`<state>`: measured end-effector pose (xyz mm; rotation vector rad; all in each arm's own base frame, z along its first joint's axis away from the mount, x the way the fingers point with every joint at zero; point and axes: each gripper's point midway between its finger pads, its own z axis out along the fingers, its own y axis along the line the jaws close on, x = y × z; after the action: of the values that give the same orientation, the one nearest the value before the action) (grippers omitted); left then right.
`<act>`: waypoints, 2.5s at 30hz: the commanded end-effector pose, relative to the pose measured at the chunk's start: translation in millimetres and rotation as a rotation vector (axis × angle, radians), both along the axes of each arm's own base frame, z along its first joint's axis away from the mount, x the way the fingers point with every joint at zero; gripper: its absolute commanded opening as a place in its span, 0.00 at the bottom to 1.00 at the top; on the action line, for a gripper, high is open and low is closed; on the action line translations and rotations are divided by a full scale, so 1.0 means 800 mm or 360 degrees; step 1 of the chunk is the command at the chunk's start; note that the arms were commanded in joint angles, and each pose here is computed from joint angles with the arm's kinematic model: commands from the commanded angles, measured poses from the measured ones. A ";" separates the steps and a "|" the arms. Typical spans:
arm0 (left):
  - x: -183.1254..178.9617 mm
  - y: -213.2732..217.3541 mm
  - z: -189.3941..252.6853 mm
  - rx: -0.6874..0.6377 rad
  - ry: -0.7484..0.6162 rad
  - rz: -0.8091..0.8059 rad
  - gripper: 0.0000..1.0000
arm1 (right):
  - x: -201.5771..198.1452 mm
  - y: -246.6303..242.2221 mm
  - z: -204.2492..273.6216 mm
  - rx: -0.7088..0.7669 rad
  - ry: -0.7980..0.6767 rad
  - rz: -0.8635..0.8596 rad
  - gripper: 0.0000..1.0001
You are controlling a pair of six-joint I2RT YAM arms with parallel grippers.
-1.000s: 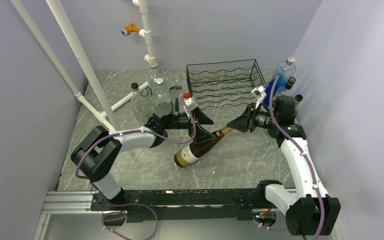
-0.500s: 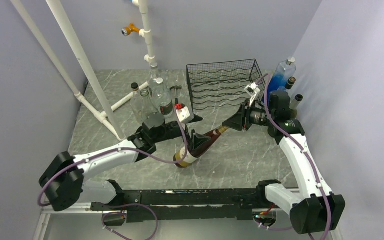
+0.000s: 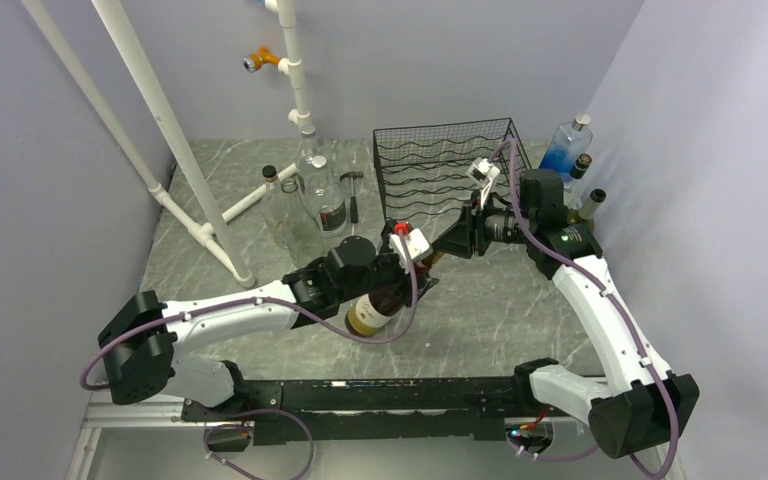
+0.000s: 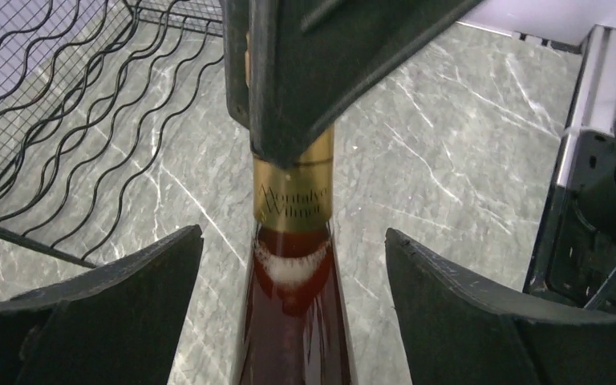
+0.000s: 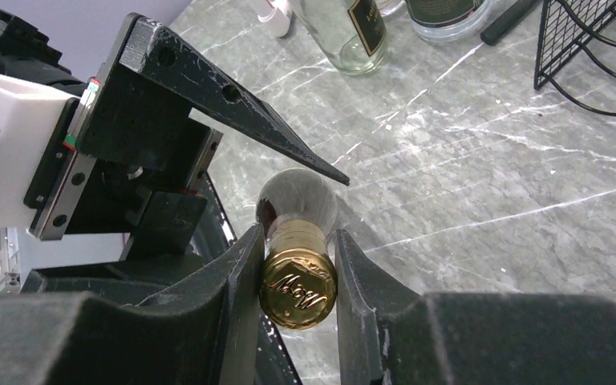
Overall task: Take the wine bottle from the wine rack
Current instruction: Pick up the wine bottle from the wine rack, then place the wine bottle at the center of the board.
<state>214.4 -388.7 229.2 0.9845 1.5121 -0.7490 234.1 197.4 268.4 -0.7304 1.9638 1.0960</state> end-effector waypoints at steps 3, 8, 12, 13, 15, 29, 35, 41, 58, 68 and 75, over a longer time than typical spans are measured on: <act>0.027 -0.005 0.021 0.0070 -0.0021 0.0216 0.75 | 0.016 0.000 0.016 -0.0068 -0.0177 -0.0017 0.00; 0.029 -0.010 0.014 0.0107 0.0000 0.0228 0.62 | 0.016 0.001 0.017 -0.0060 -0.0171 -0.0010 0.00; 0.028 -0.016 0.013 0.0120 0.0010 0.0209 0.63 | 0.015 0.004 0.018 -0.0050 -0.0167 0.0008 0.00; 0.029 -0.018 0.012 0.0126 0.0015 0.0206 0.63 | 0.015 0.005 0.018 -0.0049 -0.0165 0.0011 0.00; 0.029 -0.019 0.012 0.0137 0.0018 0.0205 0.59 | 0.014 0.006 0.018 -0.0045 -0.0165 0.0020 0.00; 0.017 0.012 0.043 -0.0062 -0.0022 0.0249 0.00 | 0.004 0.014 0.053 -0.0019 -0.0260 0.0201 0.70; 0.015 0.039 0.056 -0.0139 -0.0058 0.0301 0.00 | -0.015 0.013 0.103 0.0043 -0.0392 0.0354 0.84; 0.027 0.085 0.077 -0.0344 -0.0069 0.0473 0.00 | -0.022 -0.018 0.130 0.0097 -0.0525 0.0316 0.87; 0.101 0.179 0.146 -0.0799 -0.0375 0.0878 0.00 | -0.031 -0.045 0.047 0.0116 -0.0532 0.0201 0.94; 0.153 0.179 0.162 -0.0857 -0.0525 0.0999 0.00 | -0.036 -0.045 0.033 0.0118 -0.0536 0.0207 0.96; 0.172 0.178 0.176 -0.0920 -0.0564 0.0995 0.00 | -0.032 -0.053 0.032 0.0110 -0.0544 0.0160 0.97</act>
<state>353.6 -255.3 251.1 0.3078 1.4395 -0.3877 206.2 157.5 284.6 -0.8844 1.6846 1.0596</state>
